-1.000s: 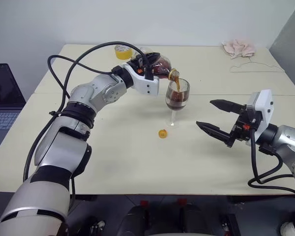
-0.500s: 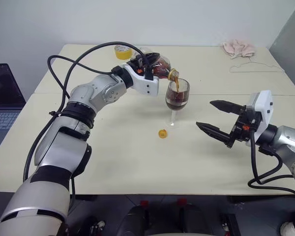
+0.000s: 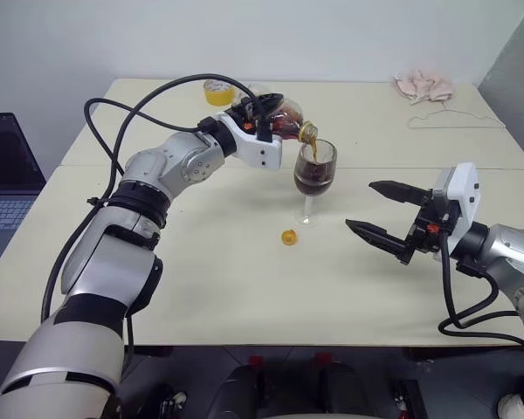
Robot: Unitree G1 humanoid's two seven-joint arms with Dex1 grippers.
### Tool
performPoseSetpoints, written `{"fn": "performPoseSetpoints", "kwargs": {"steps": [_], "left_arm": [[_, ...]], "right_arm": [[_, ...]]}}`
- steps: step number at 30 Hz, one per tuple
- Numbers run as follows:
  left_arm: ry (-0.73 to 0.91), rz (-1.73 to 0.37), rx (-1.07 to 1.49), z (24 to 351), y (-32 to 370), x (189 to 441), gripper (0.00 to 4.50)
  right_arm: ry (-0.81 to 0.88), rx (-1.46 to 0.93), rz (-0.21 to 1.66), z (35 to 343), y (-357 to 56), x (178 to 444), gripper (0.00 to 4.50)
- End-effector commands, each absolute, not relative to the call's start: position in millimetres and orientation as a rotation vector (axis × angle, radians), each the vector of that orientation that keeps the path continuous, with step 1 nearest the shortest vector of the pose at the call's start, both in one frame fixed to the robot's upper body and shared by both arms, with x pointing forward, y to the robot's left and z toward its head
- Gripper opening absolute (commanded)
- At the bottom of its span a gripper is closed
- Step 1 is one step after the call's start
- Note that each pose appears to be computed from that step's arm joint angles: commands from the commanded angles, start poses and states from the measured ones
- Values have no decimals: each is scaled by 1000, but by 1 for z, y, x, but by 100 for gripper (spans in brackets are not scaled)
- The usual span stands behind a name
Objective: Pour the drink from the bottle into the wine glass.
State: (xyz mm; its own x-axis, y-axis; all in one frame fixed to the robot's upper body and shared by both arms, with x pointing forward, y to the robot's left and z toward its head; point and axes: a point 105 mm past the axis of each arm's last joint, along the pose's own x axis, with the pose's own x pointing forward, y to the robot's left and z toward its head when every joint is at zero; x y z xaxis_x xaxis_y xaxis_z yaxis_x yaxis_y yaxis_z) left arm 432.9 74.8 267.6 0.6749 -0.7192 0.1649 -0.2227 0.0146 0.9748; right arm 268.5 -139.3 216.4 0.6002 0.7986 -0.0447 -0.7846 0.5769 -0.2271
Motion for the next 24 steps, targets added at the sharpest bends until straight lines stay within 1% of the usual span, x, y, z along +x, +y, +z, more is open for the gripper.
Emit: {"fn": "performPoseSetpoints", "kwargs": {"steps": [1,3,6,11,14,17,19,22,24], "left_arm": [[-842,-400,1458,291,78,431,135],[-818,-397,1325,294,79,432,135],[-800,-407,1227,296,79,432,135],[-794,-431,1140,296,78,429,135],[-797,-427,973,303,81,428,135],[-741,-397,715,308,95,433,135],[-685,-362,559,304,111,438,135],[-607,-322,407,289,132,441,135],[-536,-254,303,268,155,442,135]], "right_arm": [[-114,-258,933,227,-138,266,450],[-113,-259,932,226,-138,266,450],[-111,-259,932,226,-138,266,450],[-107,-260,932,226,-139,266,450],[-105,-261,933,226,-139,266,450],[-105,-261,937,226,-138,266,450],[-107,-261,939,227,-138,266,450],[-112,-258,941,229,-139,265,450],[-120,-254,950,232,-139,264,450]]}}
